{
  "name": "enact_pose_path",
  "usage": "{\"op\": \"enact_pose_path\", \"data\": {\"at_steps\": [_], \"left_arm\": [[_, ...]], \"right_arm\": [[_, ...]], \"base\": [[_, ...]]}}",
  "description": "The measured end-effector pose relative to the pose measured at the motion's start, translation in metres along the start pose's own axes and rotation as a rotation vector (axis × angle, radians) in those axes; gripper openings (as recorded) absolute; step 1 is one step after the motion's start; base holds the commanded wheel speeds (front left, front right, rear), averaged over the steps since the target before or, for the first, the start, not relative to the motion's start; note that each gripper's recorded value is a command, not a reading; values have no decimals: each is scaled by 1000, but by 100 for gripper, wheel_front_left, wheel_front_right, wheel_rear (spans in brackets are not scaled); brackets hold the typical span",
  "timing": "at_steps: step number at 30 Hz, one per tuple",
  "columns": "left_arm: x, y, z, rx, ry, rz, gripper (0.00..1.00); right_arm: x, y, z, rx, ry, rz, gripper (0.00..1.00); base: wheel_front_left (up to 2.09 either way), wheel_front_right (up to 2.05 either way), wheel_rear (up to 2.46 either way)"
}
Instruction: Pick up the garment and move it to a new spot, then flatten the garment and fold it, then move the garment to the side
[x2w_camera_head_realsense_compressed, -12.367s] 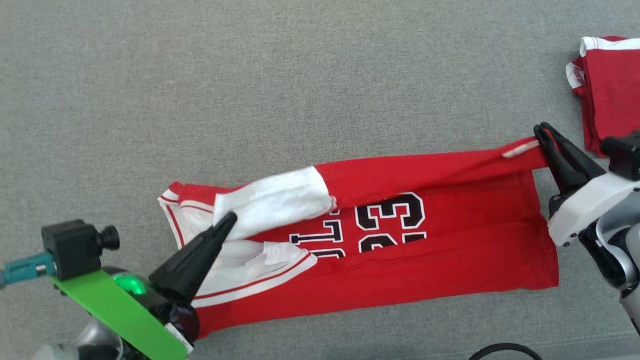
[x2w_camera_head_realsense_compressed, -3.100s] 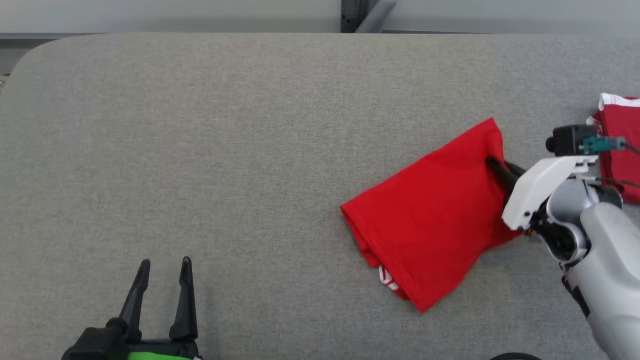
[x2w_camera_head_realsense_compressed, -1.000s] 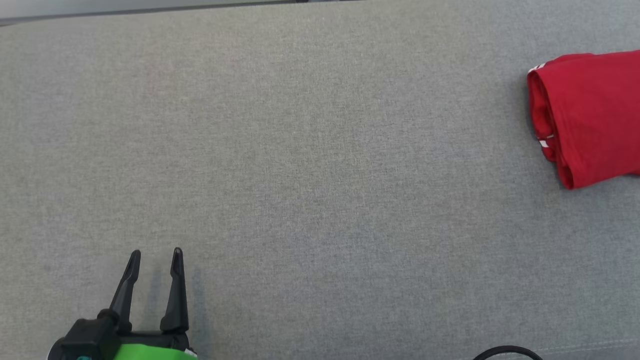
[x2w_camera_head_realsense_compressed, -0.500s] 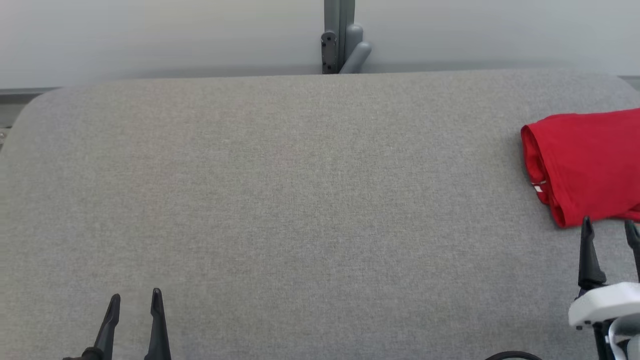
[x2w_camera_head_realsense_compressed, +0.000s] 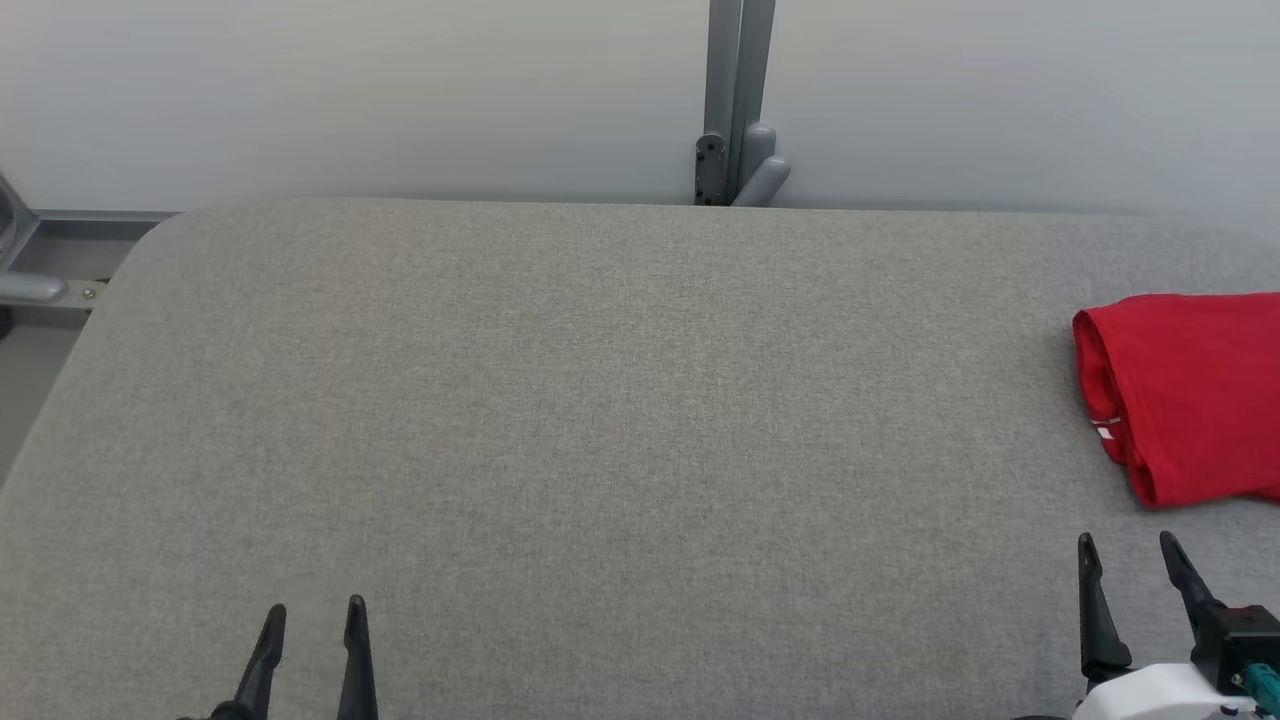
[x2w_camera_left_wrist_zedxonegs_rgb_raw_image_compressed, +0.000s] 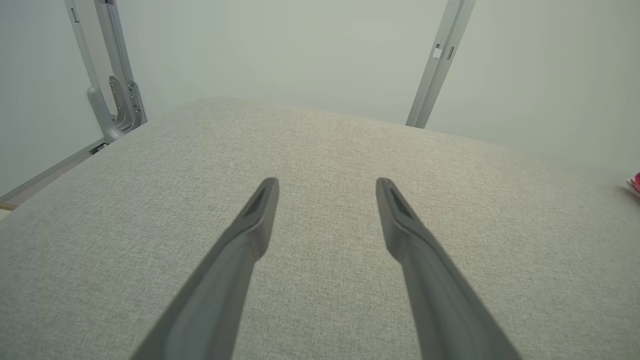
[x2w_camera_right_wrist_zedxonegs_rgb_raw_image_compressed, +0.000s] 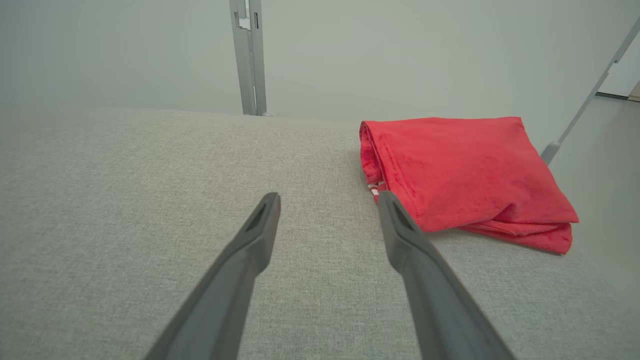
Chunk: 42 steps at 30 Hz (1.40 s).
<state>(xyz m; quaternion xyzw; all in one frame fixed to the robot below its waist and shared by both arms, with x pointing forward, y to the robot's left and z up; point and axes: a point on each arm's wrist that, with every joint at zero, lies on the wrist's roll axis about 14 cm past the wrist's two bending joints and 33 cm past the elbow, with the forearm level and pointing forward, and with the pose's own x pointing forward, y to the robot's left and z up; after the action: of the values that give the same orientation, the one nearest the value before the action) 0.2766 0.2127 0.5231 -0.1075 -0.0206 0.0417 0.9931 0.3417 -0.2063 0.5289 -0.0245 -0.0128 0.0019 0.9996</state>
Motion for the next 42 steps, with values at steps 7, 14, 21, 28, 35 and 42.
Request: {"op": "enact_pose_path", "data": {"at_steps": [7, 14, 21, 28, 35, 42], "left_arm": [[3, -23, -1, -8, -2, -70, 100], [6, -29, -4, -8, 12, -102, 100], [9, -31, -6, -9, 17, -110, 100], [11, -35, -6, -7, 17, -126, 100], [13, -38, -6, -5, 20, -138, 100], [14, -39, -7, -3, 24, -143, 100]], "right_arm": [[-4, 16, -3, 8, 8, 48, 100], [-5, 20, -3, 9, 7, 61, 100], [-7, 19, -4, 18, 12, 54, 100], [-11, 12, -6, 23, 18, 34, 100], [-14, 8, -8, 30, 24, 18, 100], [-15, 4, -10, 32, 29, 4, 100]], "base": [[0, 0, 0], [0, 0, 0], [0, 0, 0], [0, 0, 0], [0, 0, 0], [0, 0, 0]]}}
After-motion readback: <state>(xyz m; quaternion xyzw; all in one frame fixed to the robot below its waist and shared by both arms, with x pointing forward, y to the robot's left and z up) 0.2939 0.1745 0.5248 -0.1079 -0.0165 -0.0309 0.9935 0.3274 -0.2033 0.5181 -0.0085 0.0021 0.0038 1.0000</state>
